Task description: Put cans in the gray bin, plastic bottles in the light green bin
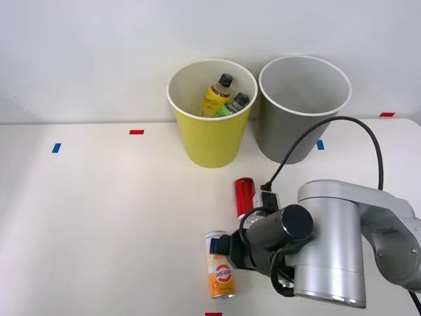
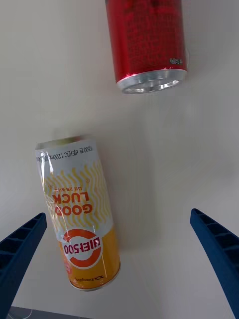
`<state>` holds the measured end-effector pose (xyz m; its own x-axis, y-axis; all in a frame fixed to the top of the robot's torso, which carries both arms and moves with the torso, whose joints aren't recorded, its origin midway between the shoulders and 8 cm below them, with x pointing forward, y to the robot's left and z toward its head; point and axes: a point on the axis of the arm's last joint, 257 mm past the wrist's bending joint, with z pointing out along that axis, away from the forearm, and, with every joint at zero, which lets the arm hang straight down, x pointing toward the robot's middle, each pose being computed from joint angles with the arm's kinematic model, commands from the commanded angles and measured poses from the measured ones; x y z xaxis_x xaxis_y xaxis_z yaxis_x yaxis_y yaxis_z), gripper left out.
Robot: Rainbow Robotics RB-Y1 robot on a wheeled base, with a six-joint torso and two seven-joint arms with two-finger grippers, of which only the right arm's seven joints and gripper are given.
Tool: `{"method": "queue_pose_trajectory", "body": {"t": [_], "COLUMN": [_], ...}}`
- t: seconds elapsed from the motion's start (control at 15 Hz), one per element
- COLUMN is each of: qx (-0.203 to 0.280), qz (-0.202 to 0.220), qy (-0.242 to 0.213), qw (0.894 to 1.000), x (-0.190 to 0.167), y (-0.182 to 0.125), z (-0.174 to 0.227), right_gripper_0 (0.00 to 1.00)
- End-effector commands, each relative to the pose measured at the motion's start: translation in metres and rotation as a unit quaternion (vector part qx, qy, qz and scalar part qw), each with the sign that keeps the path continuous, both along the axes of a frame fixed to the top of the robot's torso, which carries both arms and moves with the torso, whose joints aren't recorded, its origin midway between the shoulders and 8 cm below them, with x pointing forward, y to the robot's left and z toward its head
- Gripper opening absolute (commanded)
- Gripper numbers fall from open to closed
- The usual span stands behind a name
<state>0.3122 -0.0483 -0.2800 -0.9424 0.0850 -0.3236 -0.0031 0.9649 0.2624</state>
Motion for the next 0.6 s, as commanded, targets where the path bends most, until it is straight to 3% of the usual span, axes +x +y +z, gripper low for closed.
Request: {"method": "queue_pose_trajectory", "body": {"t": [0.07,0.2,0.6], "qx": [-0.005,-0.028,-0.034], "qz": [0.006,0.013,0.031], "qy": [0.01,0.015,0.019], "qw": [1.0,0.999,0.999], "x": [0.003,0.0,0.003], "y": [0.008,0.006,0.022], "z": [-0.002,0.001,-0.005], "right_gripper_0": [1.0,1.0,1.0]}}
